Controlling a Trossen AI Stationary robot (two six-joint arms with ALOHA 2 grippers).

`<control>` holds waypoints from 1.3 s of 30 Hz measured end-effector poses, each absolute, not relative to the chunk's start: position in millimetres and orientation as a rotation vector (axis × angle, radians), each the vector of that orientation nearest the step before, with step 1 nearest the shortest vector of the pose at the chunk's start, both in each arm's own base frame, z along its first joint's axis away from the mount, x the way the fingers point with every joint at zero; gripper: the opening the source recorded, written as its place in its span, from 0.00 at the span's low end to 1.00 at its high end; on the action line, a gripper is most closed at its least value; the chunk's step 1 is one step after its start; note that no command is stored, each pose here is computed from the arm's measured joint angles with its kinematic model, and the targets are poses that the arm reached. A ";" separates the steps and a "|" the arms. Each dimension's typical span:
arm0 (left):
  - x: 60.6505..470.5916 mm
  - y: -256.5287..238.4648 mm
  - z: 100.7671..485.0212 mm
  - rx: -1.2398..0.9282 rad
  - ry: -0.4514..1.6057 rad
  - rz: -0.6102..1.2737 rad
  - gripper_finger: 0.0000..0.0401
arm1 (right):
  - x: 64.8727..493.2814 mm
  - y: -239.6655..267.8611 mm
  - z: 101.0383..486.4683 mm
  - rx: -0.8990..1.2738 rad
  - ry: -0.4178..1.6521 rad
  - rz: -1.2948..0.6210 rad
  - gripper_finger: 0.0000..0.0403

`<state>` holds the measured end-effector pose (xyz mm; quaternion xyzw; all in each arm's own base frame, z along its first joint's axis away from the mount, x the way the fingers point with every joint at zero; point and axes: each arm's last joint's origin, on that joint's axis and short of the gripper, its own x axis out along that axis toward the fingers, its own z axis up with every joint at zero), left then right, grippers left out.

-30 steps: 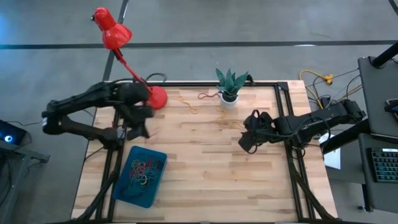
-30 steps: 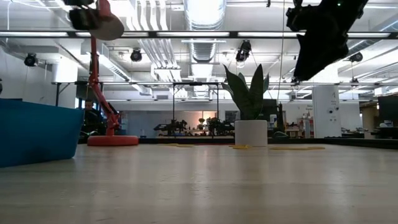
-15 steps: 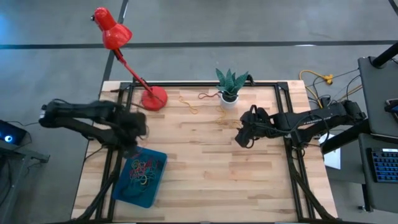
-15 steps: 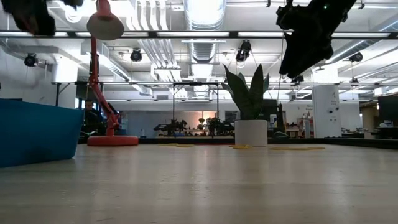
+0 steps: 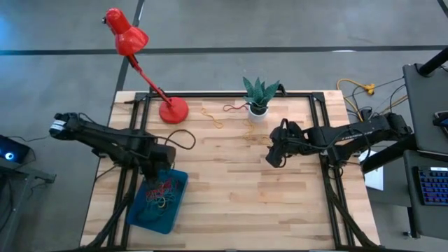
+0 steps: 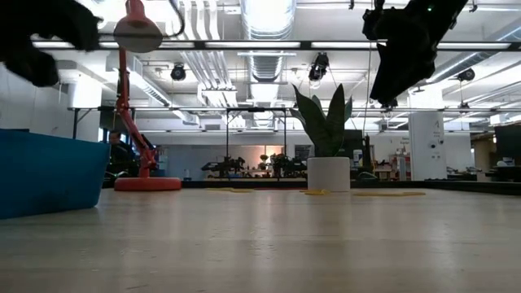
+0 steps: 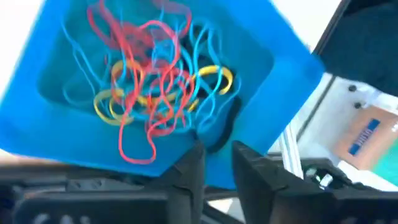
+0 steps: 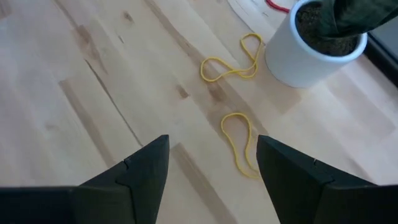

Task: Pick and place rubber bands into bin
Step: Put the yellow rubber band into the blue bin

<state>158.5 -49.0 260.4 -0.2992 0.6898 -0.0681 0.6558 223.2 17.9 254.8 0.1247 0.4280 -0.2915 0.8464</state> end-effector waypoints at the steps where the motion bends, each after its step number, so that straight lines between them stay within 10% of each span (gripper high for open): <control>1: 160.6 -48.6 266.8 -0.656 1.532 -0.149 0.18 | 223.3 17.2 254.8 0.252 0.906 -0.612 0.57; 12: 193.3 -11.5 327.6 0.111 1.004 0.124 0.45 | 224.0 1.5 254.8 0.224 0.923 -0.641 0.57; 25: 269.5 161.7 249.8 0.275 1.113 0.056 0.35 | 223.8 2.9 253.6 0.338 0.946 -0.599 0.57; 39: 331.9 227.4 196.8 0.298 1.212 -0.083 0.30 | 223.9 2.8 253.7 0.412 0.923 -0.639 0.57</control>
